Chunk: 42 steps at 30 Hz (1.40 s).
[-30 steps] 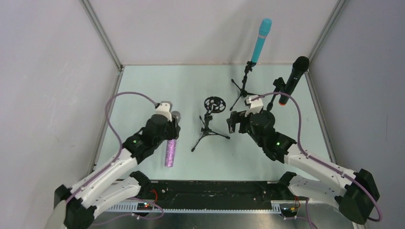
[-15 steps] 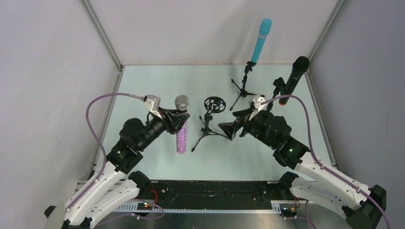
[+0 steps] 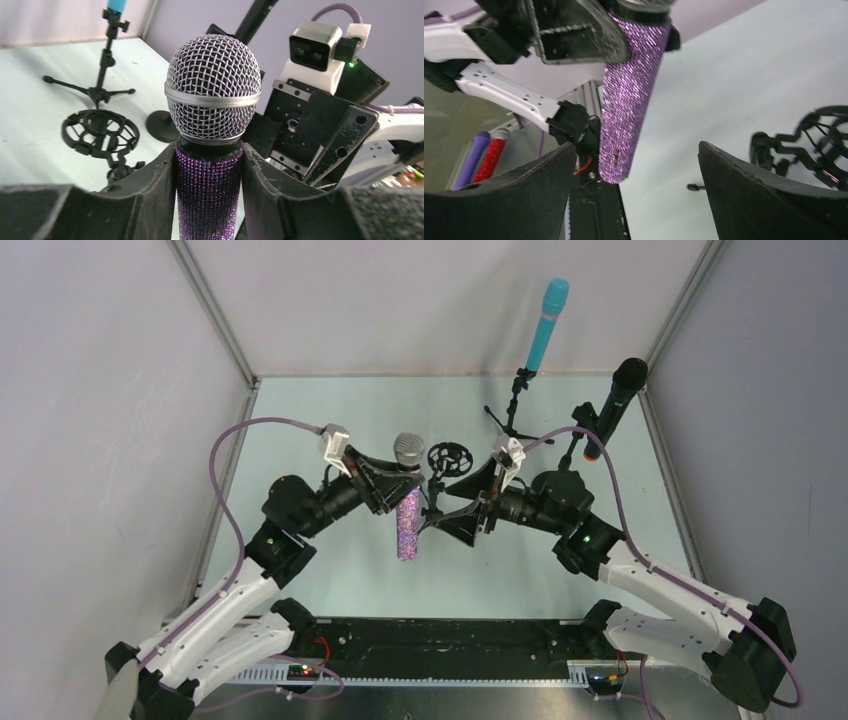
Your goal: Attach the microphones to the stand
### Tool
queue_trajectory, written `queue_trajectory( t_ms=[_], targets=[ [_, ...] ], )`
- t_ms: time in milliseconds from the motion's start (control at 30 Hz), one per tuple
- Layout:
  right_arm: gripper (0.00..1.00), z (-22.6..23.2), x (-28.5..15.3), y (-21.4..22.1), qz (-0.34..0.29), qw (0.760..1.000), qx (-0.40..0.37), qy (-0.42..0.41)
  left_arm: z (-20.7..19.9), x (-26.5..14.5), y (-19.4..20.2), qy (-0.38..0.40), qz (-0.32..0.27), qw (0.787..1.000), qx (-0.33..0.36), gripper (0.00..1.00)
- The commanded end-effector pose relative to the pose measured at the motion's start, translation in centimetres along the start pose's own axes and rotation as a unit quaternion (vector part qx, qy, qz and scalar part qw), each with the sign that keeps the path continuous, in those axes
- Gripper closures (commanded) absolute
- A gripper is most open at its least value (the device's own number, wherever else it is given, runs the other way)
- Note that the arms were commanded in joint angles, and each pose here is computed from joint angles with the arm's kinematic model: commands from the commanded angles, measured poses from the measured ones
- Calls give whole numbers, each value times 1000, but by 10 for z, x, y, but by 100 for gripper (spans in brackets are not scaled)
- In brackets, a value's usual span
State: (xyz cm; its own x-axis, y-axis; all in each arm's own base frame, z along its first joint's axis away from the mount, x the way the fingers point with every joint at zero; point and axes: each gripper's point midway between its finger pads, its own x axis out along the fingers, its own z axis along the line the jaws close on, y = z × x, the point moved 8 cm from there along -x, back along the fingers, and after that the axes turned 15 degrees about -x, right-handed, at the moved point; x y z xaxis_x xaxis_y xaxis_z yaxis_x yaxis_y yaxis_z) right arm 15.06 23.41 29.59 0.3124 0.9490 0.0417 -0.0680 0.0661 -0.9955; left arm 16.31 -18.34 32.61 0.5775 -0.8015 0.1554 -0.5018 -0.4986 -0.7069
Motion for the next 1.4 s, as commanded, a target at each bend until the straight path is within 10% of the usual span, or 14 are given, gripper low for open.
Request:
queue_trajectory(
  t_ms=[0, 733, 1133, 1367],
  targets=[
    [5, 13, 12, -37, -74, 994, -3, -76, -42, 3, -25, 103, -19, 994, 3, 97],
    [33, 16, 66, -42, -103, 975, 69, -185, -43, 2, -20, 121, -19, 992, 10, 97],
    [100, 13, 71, -39, -92, 976, 72, -182, -36, 5, -19, 104, -25, 994, 6, 90],
    [100, 4, 65, -33, -64, 990, 51, -116, -15, -2, -19, 36, -93, 995, -11, 17]
  ],
)
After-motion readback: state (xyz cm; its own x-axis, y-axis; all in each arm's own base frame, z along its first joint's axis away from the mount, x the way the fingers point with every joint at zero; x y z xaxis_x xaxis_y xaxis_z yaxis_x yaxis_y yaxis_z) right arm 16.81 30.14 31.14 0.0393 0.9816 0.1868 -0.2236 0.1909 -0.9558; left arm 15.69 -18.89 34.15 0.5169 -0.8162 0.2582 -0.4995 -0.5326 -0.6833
